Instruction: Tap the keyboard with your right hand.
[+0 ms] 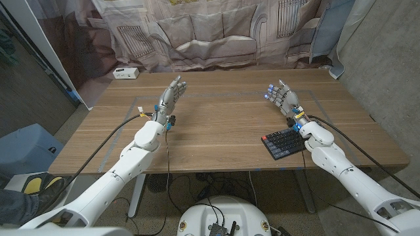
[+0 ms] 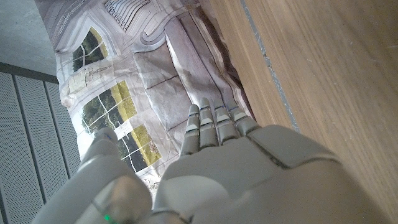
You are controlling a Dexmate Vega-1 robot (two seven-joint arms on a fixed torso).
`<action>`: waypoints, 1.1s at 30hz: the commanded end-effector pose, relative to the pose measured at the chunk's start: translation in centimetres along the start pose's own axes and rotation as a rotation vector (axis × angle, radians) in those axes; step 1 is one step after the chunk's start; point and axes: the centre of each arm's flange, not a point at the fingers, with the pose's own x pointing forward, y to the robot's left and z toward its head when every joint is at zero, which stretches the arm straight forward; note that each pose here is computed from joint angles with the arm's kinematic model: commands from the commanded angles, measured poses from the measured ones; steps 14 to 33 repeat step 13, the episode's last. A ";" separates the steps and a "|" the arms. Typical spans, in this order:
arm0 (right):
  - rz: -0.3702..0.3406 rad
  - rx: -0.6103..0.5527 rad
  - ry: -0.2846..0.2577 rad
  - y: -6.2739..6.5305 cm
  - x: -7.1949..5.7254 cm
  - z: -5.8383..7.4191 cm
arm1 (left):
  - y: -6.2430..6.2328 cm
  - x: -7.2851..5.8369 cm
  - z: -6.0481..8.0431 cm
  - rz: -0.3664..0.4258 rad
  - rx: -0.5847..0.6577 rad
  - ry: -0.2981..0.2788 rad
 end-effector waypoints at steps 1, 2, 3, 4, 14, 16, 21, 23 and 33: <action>-0.017 0.015 0.023 0.0 -0.3 -0.7 | -0.1 0.2 -0.2 -0.003 -0.001 0.001; -0.020 0.015 0.026 0.0 -0.5 -0.8 | -0.1 0.2 -0.2 -0.005 -0.002 0.000; -0.021 0.013 0.029 0.0 -0.6 -0.8 | 0.0 0.3 -0.3 -0.006 -0.004 0.000; -0.027 0.014 0.031 0.1 -0.7 -0.9 | 0.1 0.3 -0.4 -0.007 -0.005 0.000; -0.056 0.007 0.050 1.8 -2.2 -1.2 | 1.4 -0.1 -1.5 -0.024 -0.029 0.012; -0.056 0.007 0.050 1.8 -2.2 -1.2 | 1.4 -0.1 -1.5 -0.024 -0.029 0.012; -0.056 0.007 0.050 1.8 -2.2 -1.2 | 1.4 -0.1 -1.5 -0.024 -0.029 0.012; -0.056 0.007 0.050 1.8 -2.2 -1.2 | 1.4 -0.1 -1.5 -0.024 -0.029 0.012; -0.056 0.007 0.050 1.8 -2.2 -1.2 | 1.4 -0.1 -1.5 -0.024 -0.029 0.012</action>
